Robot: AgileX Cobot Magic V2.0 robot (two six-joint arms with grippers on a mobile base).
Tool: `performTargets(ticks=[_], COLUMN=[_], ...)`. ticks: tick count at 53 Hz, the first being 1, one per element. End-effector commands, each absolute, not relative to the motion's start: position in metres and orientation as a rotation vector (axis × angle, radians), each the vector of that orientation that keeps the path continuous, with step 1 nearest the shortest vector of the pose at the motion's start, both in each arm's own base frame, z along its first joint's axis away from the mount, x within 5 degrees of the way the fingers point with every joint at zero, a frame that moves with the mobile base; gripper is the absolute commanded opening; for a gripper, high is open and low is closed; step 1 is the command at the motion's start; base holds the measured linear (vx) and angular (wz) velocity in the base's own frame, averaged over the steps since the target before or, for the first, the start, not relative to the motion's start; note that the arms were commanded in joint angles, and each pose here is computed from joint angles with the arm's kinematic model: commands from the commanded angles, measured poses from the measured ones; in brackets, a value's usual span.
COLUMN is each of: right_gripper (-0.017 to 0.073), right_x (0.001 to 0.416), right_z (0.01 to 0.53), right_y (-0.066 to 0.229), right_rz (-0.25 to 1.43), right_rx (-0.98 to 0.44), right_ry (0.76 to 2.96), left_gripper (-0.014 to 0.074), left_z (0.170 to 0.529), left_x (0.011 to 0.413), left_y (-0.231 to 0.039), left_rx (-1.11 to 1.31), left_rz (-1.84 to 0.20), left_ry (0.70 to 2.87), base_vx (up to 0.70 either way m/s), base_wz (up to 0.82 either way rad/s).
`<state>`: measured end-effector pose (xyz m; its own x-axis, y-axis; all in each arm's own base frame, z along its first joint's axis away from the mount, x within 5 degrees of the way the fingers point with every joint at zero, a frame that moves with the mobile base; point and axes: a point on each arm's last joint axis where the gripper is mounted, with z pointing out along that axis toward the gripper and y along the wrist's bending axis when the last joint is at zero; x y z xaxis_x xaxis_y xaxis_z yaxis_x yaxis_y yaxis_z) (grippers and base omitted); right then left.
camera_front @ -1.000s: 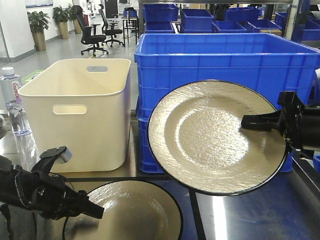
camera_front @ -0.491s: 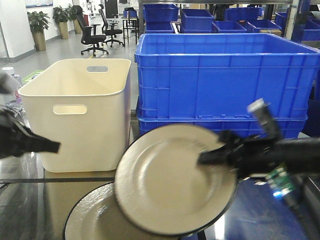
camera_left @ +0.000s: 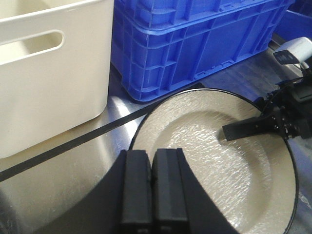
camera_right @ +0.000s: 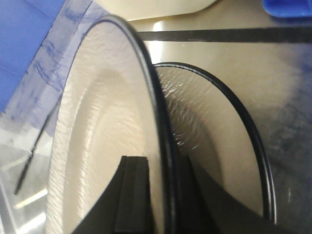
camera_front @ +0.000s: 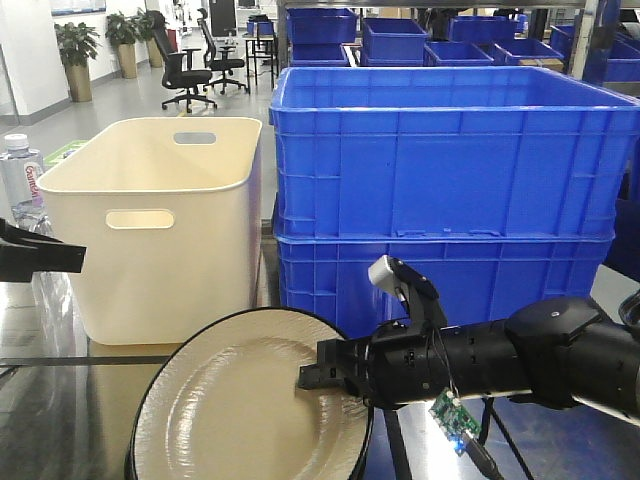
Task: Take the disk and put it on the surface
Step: 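Lower the right gripper's plate onto the stacked plate and release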
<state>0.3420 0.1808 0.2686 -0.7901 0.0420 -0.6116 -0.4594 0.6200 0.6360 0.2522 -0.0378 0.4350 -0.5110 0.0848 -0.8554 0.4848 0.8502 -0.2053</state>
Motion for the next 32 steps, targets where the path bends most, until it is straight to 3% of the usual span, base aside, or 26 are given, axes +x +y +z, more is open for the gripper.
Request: performTargets(ticks=[1, 9, 14, 24, 28, 32], right_gripper=[0.0314, 0.0522, 0.0578, 0.0566, 0.0533, 0.0443], right_x=[0.336, 0.338, 0.34, 0.344, 0.34, 0.333], right_z=[0.302, 0.301, 0.306, 0.331, 0.344, 0.357], right_y=[0.183, 0.179, 0.172, 0.149, 0.139, 0.128], right_rz=[1.094, 0.914, 0.731, 0.336, 0.292, 0.295], right_rx=[-0.427, -0.603, -0.691, -0.738, -0.714, -0.658], right_ry=[2.114, 2.057, 1.99, 1.848, 1.822, 1.822], left_gripper=[-0.0008, -0.0008, -0.0008, -0.0007, -0.0006, -0.0005], left_z=[0.456, 0.455, 0.454, 0.439, 0.424, 0.408], left_x=[0.244, 0.244, 0.243, 0.245, 0.247, 0.248], left_y=[-0.039, -0.039, -0.038, -0.027, -0.015, -0.003], left_rx=[0.373, 0.379, 0.388, 0.318, 0.211, 0.13], left_rz=[-0.546, -0.548, -0.53, -0.388, -0.267, -0.133], left_ry=[1.968, 1.974, 1.986, 2.113, 2.215, 2.297], base_vx=[0.0, 0.0, 0.0, 0.0, 0.0, 0.0], base_wz=[0.0, 0.0, 0.0, 0.0, 0.0, 0.0])
